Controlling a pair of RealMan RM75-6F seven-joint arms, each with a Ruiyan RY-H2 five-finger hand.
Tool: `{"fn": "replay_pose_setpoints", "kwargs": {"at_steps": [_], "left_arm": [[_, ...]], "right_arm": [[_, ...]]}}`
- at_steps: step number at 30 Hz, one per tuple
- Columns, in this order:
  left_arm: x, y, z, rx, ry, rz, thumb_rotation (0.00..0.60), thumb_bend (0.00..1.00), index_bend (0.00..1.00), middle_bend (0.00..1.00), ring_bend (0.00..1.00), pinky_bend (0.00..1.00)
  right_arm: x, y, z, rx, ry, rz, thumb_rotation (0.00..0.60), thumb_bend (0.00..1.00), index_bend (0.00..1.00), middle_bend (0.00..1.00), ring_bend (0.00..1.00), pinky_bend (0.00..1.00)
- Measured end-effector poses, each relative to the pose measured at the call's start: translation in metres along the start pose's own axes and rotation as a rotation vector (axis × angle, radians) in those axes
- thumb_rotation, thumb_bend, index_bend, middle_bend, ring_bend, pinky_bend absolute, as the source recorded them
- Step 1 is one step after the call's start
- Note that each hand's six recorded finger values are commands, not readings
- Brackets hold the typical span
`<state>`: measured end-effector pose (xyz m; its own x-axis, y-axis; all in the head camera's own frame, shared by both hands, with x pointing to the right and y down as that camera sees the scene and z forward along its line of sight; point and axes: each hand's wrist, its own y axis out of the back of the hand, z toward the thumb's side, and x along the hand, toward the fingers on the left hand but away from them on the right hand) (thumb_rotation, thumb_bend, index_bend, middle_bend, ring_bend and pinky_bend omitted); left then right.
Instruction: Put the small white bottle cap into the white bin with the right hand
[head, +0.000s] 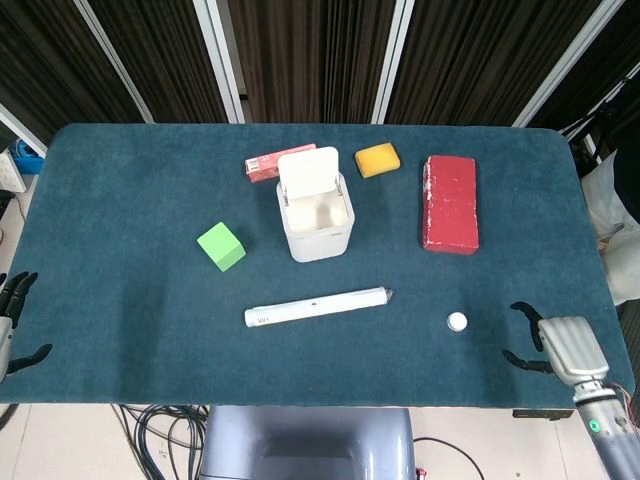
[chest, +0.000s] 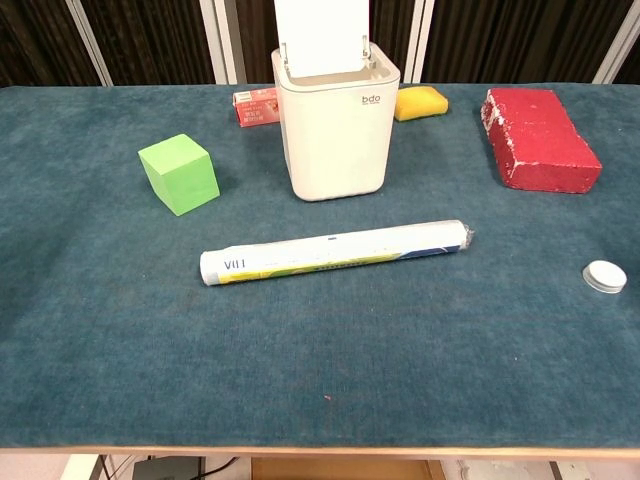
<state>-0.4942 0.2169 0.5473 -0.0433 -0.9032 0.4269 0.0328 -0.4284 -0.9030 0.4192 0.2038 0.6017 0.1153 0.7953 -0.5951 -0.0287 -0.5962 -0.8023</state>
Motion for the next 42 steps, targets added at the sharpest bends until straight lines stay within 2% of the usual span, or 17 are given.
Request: {"fn": "replay_pose_setpoints", "kwargs": {"at_steps": [6,13,21,42], "left_arm": [[0.001,-0.001,-0.003,0.004,0.018,-0.01,0.6,0.17,0.11,0.16,0.03,0.0],[0.002,-0.002,-0.003,0.008,0.022,-0.015,0.6,0.17,0.11,0.16,0.03,0.0],[0.002,-0.002,-0.004,0.01,0.025,-0.015,0.6,0.17,0.11,0.16,0.03,0.0],[0.003,-0.003,-0.005,0.017,0.03,-0.018,0.6,0.17,0.11,0.16,0.03,0.0]], "right_arm": [[-0.049,-0.014,0.012,0.047,0.02,0.131,0.6,0.12,0.29,0.78,0.84,0.77],[-0.085,-0.032,0.028,0.069,0.02,0.167,0.6,0.11,0.31,0.78,0.84,0.77],[-0.092,-0.053,0.037,0.077,0.028,0.212,0.6,0.11,0.33,0.78,0.84,0.77],[-0.098,-0.07,0.05,0.116,0.05,0.186,0.6,0.12,0.47,0.79,0.85,0.79]]}}
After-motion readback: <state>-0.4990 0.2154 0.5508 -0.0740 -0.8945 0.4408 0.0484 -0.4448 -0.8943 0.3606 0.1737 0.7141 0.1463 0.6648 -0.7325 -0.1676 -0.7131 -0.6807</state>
